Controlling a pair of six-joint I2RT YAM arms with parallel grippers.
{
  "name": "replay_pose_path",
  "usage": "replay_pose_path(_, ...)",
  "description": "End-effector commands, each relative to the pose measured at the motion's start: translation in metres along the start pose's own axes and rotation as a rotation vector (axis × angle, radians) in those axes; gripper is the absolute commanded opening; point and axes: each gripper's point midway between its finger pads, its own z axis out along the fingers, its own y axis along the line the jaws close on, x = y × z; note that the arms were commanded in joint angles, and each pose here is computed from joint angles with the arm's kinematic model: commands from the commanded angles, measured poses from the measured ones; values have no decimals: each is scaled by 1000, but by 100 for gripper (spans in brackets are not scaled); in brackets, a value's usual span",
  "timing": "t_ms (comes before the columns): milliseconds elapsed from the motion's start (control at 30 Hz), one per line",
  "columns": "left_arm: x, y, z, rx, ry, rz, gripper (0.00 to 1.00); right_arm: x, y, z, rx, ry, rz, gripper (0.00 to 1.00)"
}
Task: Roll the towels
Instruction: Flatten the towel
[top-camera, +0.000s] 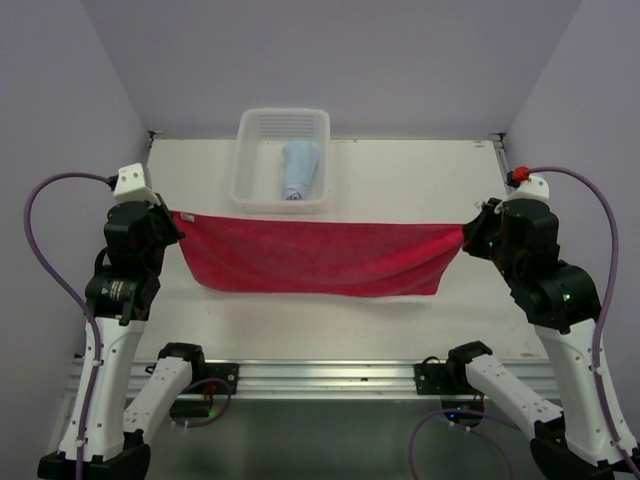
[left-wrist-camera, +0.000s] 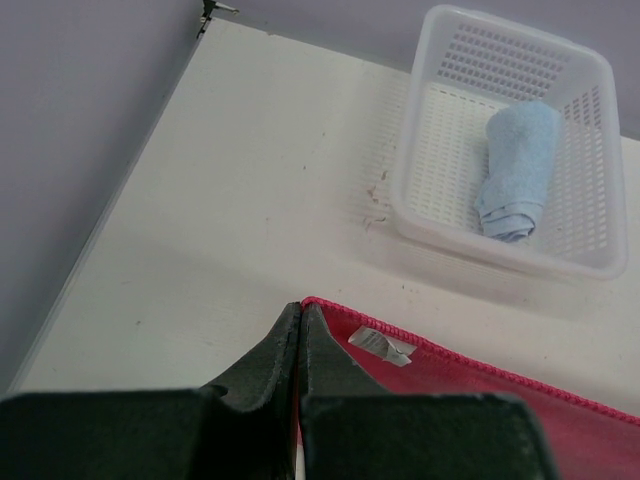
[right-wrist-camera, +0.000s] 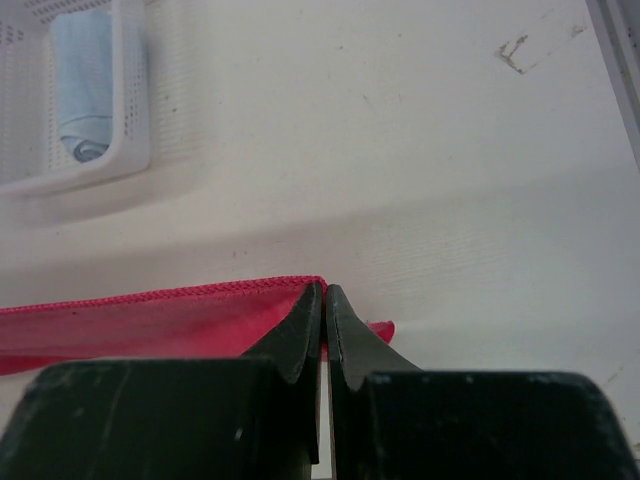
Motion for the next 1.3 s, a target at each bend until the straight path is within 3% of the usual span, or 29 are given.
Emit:
replay_pose_path(0, -1, -3, 22, -8, -2, 24, 0, -3, 5, 26, 29, 3, -5, 0)
replay_pose_path(667, 19, -38, 158, -27, 114, 44, 0, -5, 17, 186, 51, 121, 33, 0)
replay_pose_path(933, 59, -40, 174, 21, 163, 108, 0, 18, 13, 213, 36, 150, 29, 0)
replay_pose_path(1267, 70, -38, 184, 27, 153, 135, 0, 27, -4, 232, 73, 161, 34, 0)
